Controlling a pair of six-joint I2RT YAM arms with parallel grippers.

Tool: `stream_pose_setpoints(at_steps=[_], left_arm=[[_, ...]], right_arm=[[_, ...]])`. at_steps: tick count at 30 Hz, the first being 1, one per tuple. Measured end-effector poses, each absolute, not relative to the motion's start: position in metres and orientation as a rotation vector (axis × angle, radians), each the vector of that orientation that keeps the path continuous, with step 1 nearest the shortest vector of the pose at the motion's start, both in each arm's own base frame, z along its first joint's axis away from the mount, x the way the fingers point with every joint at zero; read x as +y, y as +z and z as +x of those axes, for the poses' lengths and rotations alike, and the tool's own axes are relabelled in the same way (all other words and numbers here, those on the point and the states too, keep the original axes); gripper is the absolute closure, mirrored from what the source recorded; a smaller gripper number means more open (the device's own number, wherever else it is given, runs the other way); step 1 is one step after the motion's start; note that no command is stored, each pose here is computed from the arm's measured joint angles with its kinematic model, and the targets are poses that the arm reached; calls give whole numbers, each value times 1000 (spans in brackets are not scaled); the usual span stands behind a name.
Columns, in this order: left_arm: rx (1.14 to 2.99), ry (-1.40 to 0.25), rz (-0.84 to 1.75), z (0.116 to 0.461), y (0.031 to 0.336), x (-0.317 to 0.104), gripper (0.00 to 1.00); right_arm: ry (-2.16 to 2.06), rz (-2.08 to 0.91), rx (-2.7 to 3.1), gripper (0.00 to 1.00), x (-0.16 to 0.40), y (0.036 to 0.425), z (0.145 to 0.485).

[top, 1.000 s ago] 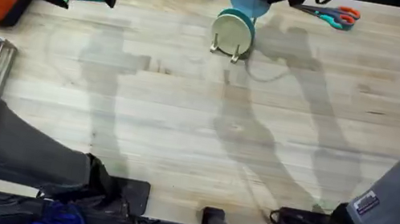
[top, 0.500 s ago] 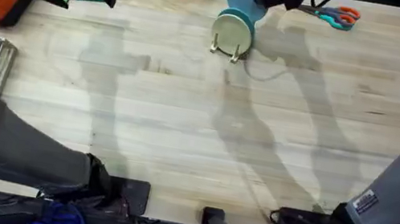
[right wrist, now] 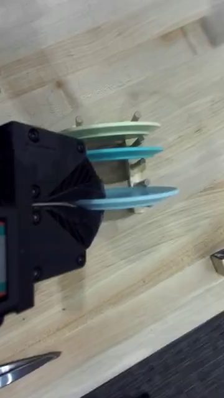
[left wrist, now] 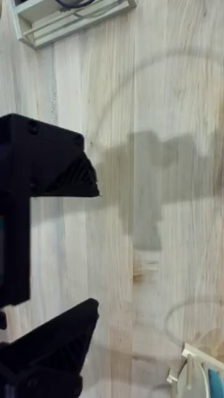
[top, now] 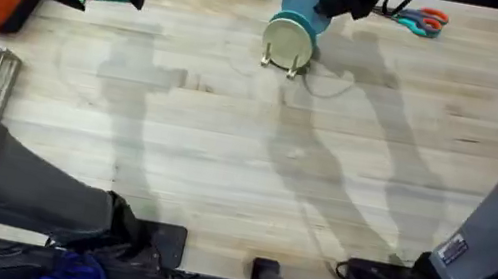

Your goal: Pick up the plates from the table one by one and place each into a slot on the dish rack.

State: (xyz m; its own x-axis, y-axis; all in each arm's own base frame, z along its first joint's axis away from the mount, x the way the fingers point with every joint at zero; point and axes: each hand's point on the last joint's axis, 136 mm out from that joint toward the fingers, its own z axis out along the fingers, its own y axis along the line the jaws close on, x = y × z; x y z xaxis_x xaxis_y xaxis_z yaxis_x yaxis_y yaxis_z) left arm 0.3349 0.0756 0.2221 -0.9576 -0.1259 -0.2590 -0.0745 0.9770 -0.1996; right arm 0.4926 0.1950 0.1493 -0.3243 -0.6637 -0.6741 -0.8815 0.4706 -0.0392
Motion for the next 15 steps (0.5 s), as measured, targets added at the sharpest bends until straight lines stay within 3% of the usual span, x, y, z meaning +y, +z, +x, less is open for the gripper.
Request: stream_pose_setpoints(at_steps=[15], left_arm=[[2851,-273,-147,335,222,76,7]], right_arm=[[481,-1286,2156,972,195,117,493]])
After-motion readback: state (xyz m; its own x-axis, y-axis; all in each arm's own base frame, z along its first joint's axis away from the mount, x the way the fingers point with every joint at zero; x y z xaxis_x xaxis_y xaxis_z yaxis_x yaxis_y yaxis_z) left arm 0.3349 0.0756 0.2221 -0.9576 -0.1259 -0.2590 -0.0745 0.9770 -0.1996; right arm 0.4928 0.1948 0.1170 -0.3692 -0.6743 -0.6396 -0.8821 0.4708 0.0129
